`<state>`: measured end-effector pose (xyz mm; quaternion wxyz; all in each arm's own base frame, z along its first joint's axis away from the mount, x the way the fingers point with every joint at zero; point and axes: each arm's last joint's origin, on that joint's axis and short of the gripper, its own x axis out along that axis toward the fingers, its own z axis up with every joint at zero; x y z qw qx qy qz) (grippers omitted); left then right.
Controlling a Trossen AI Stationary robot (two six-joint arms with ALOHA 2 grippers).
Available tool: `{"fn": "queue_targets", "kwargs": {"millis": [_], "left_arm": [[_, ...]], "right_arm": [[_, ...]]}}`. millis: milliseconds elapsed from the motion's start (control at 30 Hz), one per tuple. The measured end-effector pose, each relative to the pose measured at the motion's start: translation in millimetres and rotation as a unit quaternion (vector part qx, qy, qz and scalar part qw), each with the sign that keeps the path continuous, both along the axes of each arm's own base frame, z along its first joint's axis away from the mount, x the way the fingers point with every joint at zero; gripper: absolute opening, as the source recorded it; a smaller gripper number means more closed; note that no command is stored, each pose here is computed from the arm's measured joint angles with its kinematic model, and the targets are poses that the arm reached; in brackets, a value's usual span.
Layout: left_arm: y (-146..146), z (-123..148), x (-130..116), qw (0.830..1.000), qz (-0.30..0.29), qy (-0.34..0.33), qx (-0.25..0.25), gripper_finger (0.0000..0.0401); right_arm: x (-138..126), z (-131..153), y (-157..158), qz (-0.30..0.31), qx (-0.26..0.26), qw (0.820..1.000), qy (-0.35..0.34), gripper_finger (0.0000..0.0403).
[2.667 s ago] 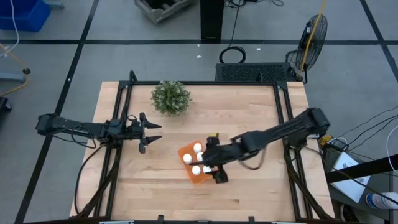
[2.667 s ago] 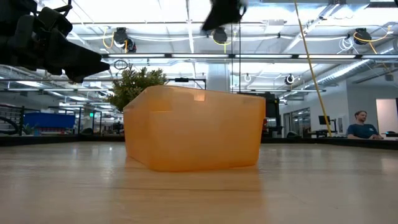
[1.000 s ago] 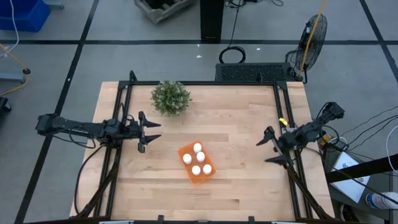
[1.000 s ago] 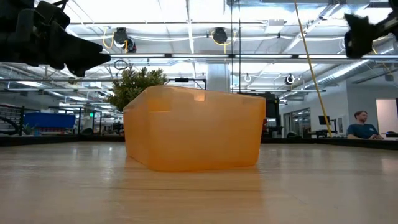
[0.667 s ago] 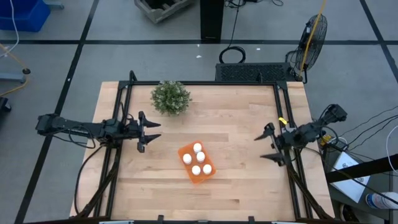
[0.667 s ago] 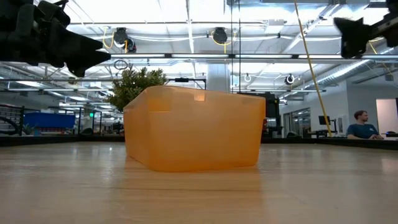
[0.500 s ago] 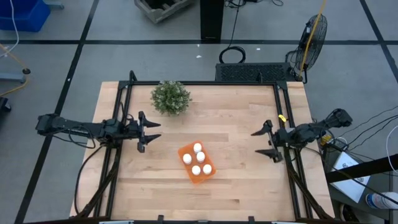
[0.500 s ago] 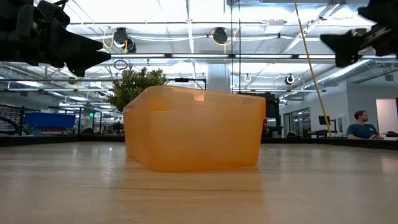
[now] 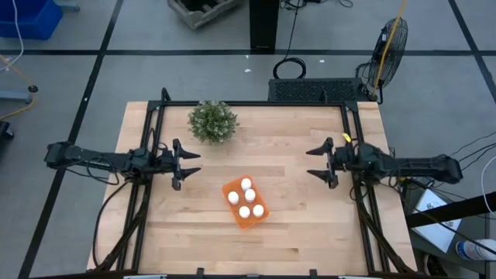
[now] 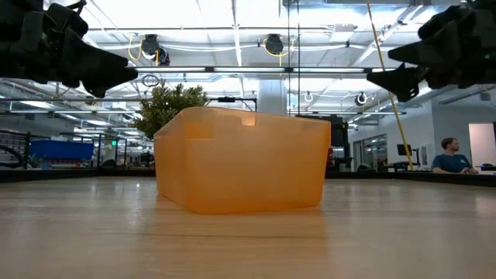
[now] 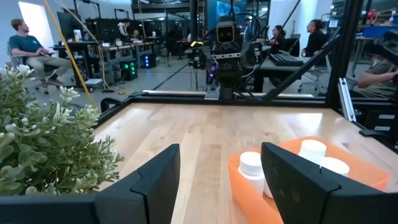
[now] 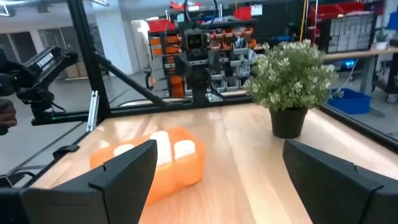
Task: Pick and place pill bottles into a basket
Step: Return to Home Position
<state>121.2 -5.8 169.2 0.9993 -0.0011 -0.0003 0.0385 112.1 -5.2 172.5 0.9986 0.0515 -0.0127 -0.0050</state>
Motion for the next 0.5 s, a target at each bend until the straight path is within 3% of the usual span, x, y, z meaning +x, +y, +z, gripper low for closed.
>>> {"fn": "queue_targets", "kwargs": {"millis": [500], "left_arm": [[0.0, -1.6, 0.0, 1.000, 0.000, 0.008, -0.001, 0.0230]], "right_arm": [[-5.3, 10.1, -15.4, -0.003, -0.008, 0.999, -0.052, 0.0338]]}}
